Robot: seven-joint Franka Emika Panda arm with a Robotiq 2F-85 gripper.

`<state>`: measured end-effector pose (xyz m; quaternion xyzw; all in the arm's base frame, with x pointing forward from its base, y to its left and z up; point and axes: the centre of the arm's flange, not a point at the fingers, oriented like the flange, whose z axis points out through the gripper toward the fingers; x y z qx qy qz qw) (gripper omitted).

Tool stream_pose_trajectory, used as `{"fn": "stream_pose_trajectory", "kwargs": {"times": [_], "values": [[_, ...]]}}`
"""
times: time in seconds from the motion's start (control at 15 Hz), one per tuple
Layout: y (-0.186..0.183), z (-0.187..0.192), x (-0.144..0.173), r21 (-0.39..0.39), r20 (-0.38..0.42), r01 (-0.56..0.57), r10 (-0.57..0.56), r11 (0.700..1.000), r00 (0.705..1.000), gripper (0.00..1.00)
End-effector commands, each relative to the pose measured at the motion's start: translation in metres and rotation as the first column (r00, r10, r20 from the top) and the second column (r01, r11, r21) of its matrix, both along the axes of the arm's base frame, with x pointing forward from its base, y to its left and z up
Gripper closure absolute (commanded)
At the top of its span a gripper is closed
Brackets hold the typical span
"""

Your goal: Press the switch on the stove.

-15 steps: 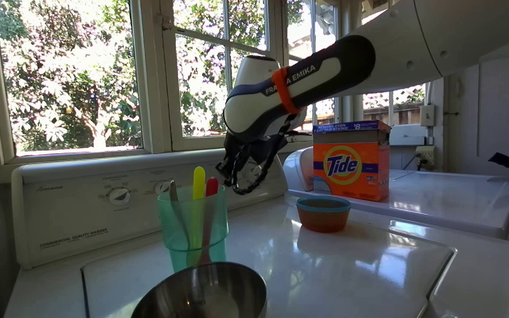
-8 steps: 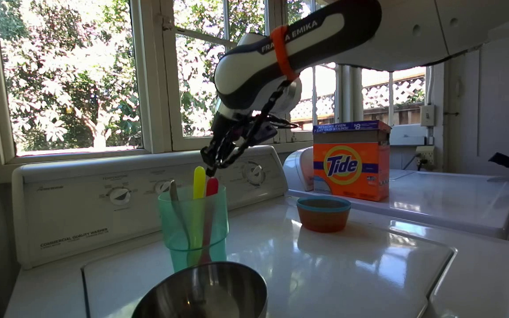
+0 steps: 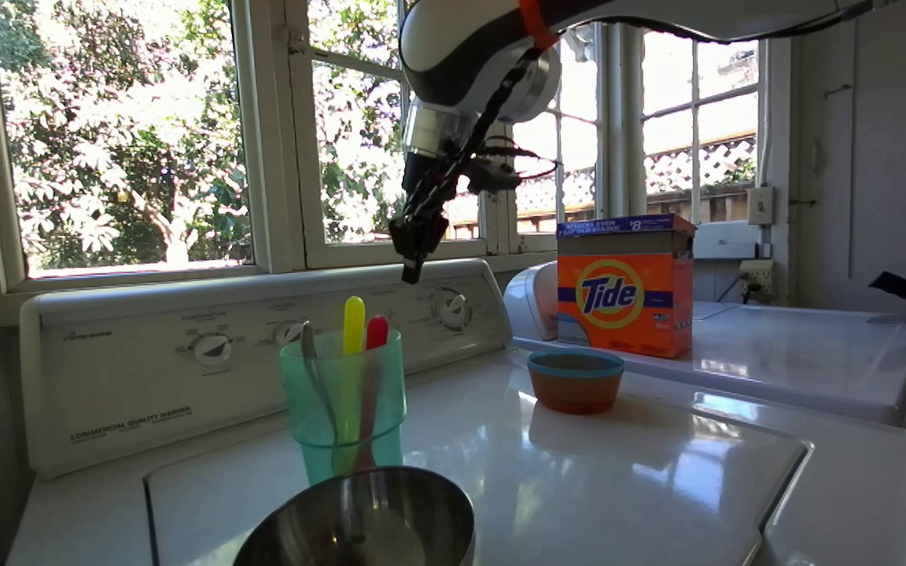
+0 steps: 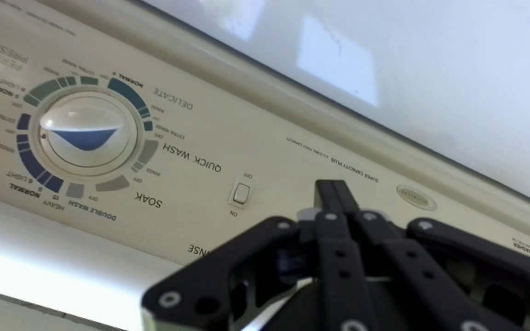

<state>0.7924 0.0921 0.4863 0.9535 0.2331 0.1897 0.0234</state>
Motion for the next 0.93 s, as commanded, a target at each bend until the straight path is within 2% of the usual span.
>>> {"fn": "stream_pose_trajectory", "kwargs": {"times": [0.0, 0.27, 0.33, 0.87], "values": [[0.01, 0.007, -0.046, -0.056, -0.101, 0.016, -0.022, 0.998, 0.995, 1.0], [0.026, 0.012, -0.079, -0.044, -0.104, 0.028, -0.033, 0.999, 0.994, 0.97], [0.024, 0.02, -0.029, -0.027, -0.085, 0.007, -0.009, 1.0, 0.996, 0.98], [0.029, 0.023, -0.042, -0.032, -0.107, 0.014, -0.017, 0.999, 0.994, 0.97]]}}
